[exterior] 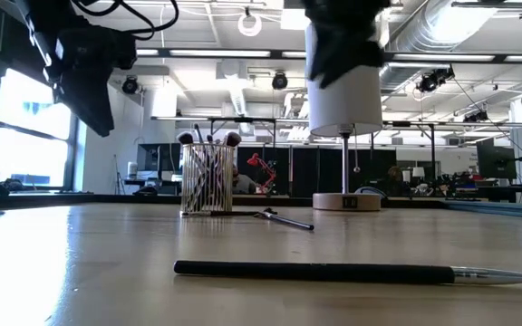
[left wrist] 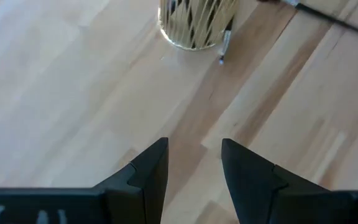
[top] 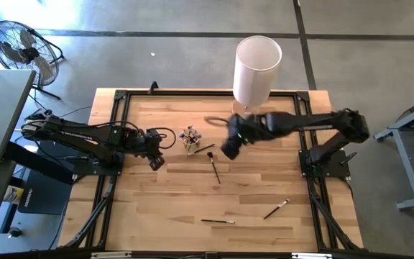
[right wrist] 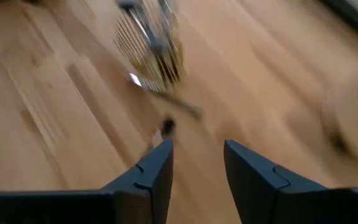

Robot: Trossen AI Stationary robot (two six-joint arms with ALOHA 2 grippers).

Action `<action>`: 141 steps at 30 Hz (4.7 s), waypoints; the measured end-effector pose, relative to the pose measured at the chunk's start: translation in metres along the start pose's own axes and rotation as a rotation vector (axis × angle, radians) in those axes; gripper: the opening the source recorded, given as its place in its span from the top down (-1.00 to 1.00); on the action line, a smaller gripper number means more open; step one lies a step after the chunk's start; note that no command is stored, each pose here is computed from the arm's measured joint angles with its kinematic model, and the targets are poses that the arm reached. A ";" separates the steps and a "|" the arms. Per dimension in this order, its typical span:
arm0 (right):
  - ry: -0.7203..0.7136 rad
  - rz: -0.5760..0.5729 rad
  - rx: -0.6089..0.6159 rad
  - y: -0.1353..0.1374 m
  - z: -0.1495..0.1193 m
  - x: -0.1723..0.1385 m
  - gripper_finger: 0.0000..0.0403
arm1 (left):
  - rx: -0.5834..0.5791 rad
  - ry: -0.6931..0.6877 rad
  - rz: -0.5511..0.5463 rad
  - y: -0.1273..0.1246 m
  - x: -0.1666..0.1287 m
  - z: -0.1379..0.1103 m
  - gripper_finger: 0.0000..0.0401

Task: Put items in baskets/containers
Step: Put the black foundation brush into the yellow holder

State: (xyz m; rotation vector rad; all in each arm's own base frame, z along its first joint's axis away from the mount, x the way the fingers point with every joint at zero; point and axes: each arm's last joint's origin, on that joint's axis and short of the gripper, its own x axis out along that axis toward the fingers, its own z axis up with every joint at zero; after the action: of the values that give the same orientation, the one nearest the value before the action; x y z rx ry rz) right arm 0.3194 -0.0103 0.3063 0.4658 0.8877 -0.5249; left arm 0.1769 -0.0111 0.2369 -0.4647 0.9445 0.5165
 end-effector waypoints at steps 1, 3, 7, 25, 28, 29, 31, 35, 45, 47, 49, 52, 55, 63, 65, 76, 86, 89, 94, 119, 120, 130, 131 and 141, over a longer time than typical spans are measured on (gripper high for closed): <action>0.006 -0.015 0.034 0.001 -0.013 -0.004 0.35 | -0.018 0.011 -0.016 -0.001 0.000 0.000 0.27; -0.002 -0.029 0.112 0.005 -0.039 -0.011 0.36 | -0.054 0.024 -0.045 -0.002 0.001 0.000 0.27; 0.032 0.003 0.281 0.010 -0.096 -0.026 0.36 | -0.088 0.030 -0.064 -0.004 0.002 0.001 0.27; 0.521 -0.302 0.770 0.010 -0.235 -0.017 0.35 | 0.005 0.031 -0.092 -0.006 0.002 0.002 0.27; 0.597 -0.376 0.800 0.004 -0.243 -0.012 0.33 | 0.052 0.035 -0.099 -0.006 0.002 0.002 0.27; 0.623 -0.399 0.816 0.002 -0.245 -0.011 0.32 | 0.067 0.034 -0.099 -0.006 0.002 0.002 0.27; 0.662 -0.436 0.843 -0.002 -0.249 -0.009 0.31 | 0.092 0.033 -0.100 -0.006 0.002 0.002 0.27; 0.700 -0.448 0.876 -0.008 -0.256 0.000 0.31 | 0.128 0.030 -0.099 -0.006 0.002 0.002 0.27; 0.732 -0.405 0.937 -0.018 -0.268 0.018 0.30 | 0.197 0.027 -0.099 -0.006 0.002 0.001 0.27; 0.733 -0.408 0.947 -0.020 -0.268 0.021 0.30 | 0.198 0.026 -0.098 -0.006 0.002 0.002 0.27; 0.734 -0.400 0.958 -0.022 -0.269 0.024 0.30 | 0.198 0.024 -0.095 -0.006 0.002 0.002 0.27; 0.751 -0.377 0.976 -0.025 -0.270 0.029 0.31 | 0.206 0.022 -0.092 -0.006 0.002 0.002 0.27; 0.764 -0.372 0.985 -0.027 -0.270 0.031 0.31 | 0.206 0.021 -0.090 -0.005 0.002 0.002 0.27; 0.723 -0.349 0.962 -0.028 -0.270 0.033 0.50 | 0.204 0.006 -0.074 -0.005 0.002 0.002 0.27; 0.716 -0.343 0.960 -0.027 -0.270 0.033 0.61 | 0.203 0.002 -0.074 -0.005 0.002 0.003 0.27; 0.656 -0.300 0.914 -0.028 -0.266 0.036 0.98 | 0.202 -0.011 -0.060 -0.005 0.002 0.003 0.27; 0.318 -0.205 0.826 -0.023 -0.242 0.040 1.00 | 0.199 -0.023 -0.066 -0.006 0.002 0.004 0.27; 0.170 -0.145 0.769 -0.018 -0.226 0.041 1.00 | 0.202 -0.039 -0.077 -0.007 0.002 0.006 0.27; -0.065 -0.055 0.653 -0.007 -0.190 0.042 1.00 | 0.204 -0.068 -0.097 -0.009 0.001 0.008 0.27; -0.264 0.151 0.269 0.003 -0.080 0.049 1.00 | 0.202 -0.066 -0.108 -0.010 0.001 0.008 0.27; -0.257 0.146 0.254 0.006 -0.079 0.052 1.00 | 0.202 -0.066 -0.108 -0.010 0.001 0.008 0.27; 0.062 -0.065 0.087 0.039 -0.036 0.088 1.00 | 0.202 -0.068 -0.105 -0.010 0.001 0.008 0.27; 0.094 -0.069 0.076 0.040 -0.031 0.093 1.00 | 0.202 -0.068 -0.105 -0.010 0.001 0.008 0.27; 0.244 -0.088 0.068 0.039 -0.019 0.139 0.79 | 0.185 -0.067 -0.105 -0.010 0.001 0.008 0.27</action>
State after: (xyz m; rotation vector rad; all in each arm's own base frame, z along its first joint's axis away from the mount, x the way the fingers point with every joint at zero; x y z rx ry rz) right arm 0.4045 -0.0020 0.1880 0.5627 1.1301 -0.5881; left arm 0.1888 -0.0135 0.2415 -0.3261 0.8889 0.3443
